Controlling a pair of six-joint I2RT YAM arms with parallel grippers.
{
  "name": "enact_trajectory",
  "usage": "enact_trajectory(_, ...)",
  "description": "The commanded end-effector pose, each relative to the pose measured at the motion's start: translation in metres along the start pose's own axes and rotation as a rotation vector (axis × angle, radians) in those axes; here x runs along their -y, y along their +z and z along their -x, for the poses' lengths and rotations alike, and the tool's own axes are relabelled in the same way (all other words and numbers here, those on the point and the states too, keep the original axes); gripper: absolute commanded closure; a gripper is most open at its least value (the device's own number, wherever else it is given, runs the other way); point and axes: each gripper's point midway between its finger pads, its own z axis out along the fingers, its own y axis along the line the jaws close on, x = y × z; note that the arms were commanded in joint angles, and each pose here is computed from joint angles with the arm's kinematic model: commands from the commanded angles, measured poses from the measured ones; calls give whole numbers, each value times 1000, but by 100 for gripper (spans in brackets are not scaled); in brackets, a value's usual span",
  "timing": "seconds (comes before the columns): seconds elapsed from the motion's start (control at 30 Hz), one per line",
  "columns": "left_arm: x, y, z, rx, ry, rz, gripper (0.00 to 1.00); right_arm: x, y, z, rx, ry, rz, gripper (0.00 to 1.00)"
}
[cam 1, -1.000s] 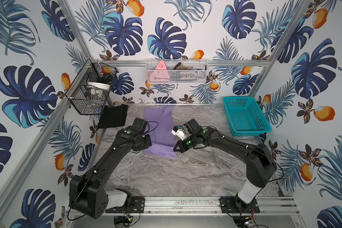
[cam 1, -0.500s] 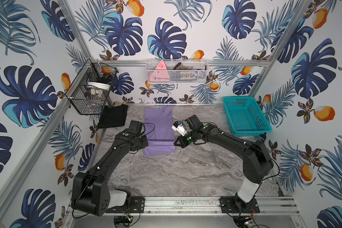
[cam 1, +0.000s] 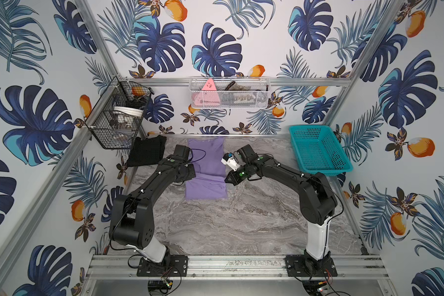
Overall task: Fold and stack t-shirts
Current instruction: Fold the T-shirt.
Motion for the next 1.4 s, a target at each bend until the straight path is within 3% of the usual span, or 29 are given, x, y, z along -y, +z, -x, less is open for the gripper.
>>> enact_trajectory(0.0, -6, 7, 11, 29, 14, 41, 100, 15, 8, -5, -40, 21, -7, 100)
enact_trajectory(0.53, -1, 61, 27, -20, 50, 87, 100, 43, 45, 13, -39, 92, 20, 100)
enact_trajectory(0.6, -7, 69, 29, -30, 50, 129, 30, 46, 46, 12, -41, 99, 15, 100)
enact_trajectory(0.63, -12, 70, 32, -25, 45, 164, 2, 48, 45, 12, -39, 101, 9, 100)
enact_trajectory(0.87, -10, 34, 49, 25, 8, 152, 1, 54, 20, 16, -2, 136, -61, 97)
enact_trajectory(0.9, -8, 30, 47, 24, -1, 135, 1, 56, 16, 17, 8, 140, -85, 73)
enact_trajectory(0.97, -4, 27, 36, -3, -32, 94, 1, 55, 11, 15, 14, 143, -105, 11)
enact_trajectory(1.0, -3, 26, 31, -14, -47, 80, 1, 54, 9, 14, 13, 142, -102, 3)
enact_trajectory(1.2, 5, 31, -17, -102, -50, 22, 1, 41, 6, 6, 0, 138, -83, 21)
enact_trajectory(1.23, 8, 31, -26, -114, -51, 8, 1, 37, 8, 3, -9, 138, -73, 29)
enact_trajectory(1.27, 10, 31, -35, -125, -51, -4, 1, 32, 10, 0, -20, 140, -58, 45)
enact_trajectory(1.33, 14, 33, -51, -147, -42, -30, 1, 27, 15, -8, -43, 141, -65, 100)
enact_trajectory(1.37, 15, 35, -59, -157, -41, -39, 10, 27, 18, -12, -53, 147, -100, 100)
